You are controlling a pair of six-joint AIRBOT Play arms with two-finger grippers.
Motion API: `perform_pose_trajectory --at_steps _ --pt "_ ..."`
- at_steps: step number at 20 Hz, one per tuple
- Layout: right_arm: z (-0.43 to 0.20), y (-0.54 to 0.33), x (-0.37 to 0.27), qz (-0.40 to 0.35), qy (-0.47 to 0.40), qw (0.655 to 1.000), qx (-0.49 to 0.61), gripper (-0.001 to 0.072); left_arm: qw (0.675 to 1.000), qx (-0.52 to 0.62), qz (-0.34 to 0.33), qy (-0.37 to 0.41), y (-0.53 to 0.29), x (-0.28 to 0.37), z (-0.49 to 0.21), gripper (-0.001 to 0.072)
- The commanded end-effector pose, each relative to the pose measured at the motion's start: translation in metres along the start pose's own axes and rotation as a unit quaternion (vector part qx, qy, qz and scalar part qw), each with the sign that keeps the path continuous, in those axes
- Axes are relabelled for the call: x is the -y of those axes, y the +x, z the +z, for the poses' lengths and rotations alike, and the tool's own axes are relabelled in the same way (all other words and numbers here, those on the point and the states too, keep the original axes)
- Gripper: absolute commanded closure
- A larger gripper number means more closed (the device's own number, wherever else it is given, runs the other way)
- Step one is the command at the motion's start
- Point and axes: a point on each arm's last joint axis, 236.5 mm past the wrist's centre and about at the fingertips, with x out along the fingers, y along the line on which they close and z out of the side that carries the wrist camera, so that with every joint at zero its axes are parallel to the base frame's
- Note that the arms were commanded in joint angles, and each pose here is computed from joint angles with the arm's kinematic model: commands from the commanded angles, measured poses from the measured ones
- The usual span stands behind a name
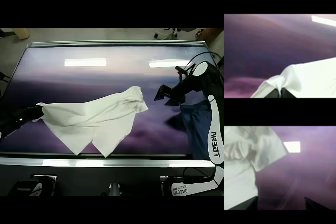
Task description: Fold the shirts.
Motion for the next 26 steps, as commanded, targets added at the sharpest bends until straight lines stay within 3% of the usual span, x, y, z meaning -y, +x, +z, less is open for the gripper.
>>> perform_pose_trajectory --at_steps 1,5,10,12,14,15,16,18,20,22,23,24,26 --pt "-0.057 0.049 -0.013 0.018 -0.004 0.993 -0.114 0.0118 1.000 -0.006 -0.001 0.008 0.004 -0.001 -0.006 0.0681" --pt "-0.113 0.124 -0.052 0.040 -0.024 0.986 -0.158 0.0118 1.000 -0.011 -0.002 0.007 0.004 0.000 -0.008 0.0681" --pt "-0.129 0.158 -0.099 0.075 -0.024 0.987 -0.138 0.0142 1.000 -0.026 -0.001 0.007 0.003 -0.001 -0.014 0.0681" --pt "-0.125 0.163 -0.110 0.079 -0.009 0.989 -0.122 0.0237 1.000 -0.023 -0.002 0.008 0.000 0.000 -0.013 0.0681" --pt "-0.118 0.166 -0.114 0.083 0.007 0.991 -0.105 0.0427 1.000 -0.018 -0.003 0.009 -0.002 0.002 -0.008 0.0681" --pt "-0.111 0.166 -0.116 0.086 0.012 0.992 -0.091 0.0634 1.000 -0.016 -0.004 0.009 -0.002 0.002 -0.007 0.0681" --pt "-0.105 0.163 -0.117 0.089 0.007 0.992 -0.084 0.0688 1.000 -0.014 -0.004 0.009 -0.003 0.003 -0.005 0.0681" --pt "-0.087 0.128 -0.127 0.106 -0.053 0.991 -0.058 0.0689 1.000 0.002 -0.008 0.027 -0.010 0.008 0.010 0.0681" --pt "-0.039 0.039 -0.139 0.104 -0.125 0.985 0.052 0.0689 0.997 0.054 -0.021 0.057 -0.036 0.025 0.055 0.0681" --pt "-0.003 -0.100 -0.157 0.093 -0.195 0.950 0.224 0.0688 0.987 0.142 -0.042 0.070 -0.089 0.052 0.122 0.0681" --pt "0.000 -0.188 -0.164 0.074 -0.219 0.915 0.329 0.0688 0.977 0.192 -0.055 0.077 -0.128 0.068 0.157 0.0681" --pt "-0.011 -0.271 -0.169 0.052 -0.236 0.871 0.429 0.0688 0.964 0.244 -0.070 0.083 -0.174 0.084 0.188 0.0681" --pt "-0.072 -0.422 -0.173 0.001 -0.250 0.748 0.615 0.0688 0.933 0.333 -0.093 0.099 -0.265 0.110 0.227 0.0681"
